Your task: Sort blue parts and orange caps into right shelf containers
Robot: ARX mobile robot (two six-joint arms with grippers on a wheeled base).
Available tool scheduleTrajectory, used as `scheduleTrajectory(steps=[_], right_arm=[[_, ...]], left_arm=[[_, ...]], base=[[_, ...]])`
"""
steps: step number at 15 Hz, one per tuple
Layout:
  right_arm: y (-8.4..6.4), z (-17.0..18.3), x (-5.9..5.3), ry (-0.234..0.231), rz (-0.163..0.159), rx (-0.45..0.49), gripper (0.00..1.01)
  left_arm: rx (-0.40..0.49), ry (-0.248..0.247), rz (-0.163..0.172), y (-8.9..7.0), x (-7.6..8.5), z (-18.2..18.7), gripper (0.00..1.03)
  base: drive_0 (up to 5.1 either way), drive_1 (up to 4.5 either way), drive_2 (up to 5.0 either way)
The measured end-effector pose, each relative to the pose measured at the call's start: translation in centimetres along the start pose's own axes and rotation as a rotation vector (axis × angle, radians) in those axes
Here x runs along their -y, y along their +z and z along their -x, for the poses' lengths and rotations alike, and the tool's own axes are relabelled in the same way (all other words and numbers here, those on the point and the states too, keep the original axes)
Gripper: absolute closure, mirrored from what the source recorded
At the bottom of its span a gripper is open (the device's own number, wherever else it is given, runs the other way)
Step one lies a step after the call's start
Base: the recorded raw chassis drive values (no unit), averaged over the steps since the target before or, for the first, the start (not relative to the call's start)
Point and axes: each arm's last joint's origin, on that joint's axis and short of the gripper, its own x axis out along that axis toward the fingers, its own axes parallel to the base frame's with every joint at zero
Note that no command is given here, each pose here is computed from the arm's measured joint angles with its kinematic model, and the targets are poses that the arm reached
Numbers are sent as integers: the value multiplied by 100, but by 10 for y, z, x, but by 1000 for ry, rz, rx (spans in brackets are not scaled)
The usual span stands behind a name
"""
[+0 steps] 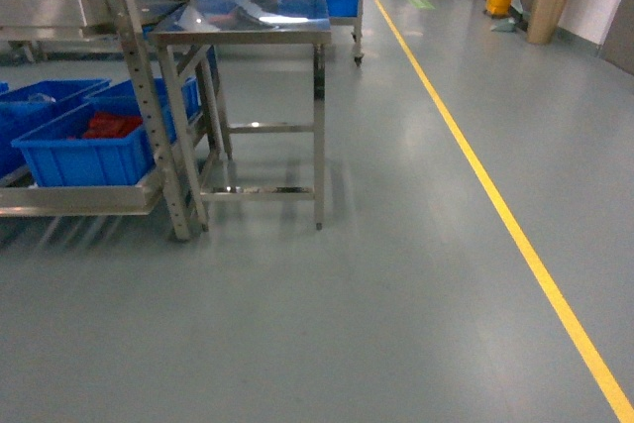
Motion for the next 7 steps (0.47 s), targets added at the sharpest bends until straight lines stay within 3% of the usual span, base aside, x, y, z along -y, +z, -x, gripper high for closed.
scheduleTrajectory(steps=[7], right_arm=[[0,0,0,0,0,1,58]], left_arm=[[-2,0,0,0,0,0,61]], base=[[5,435,-425]])
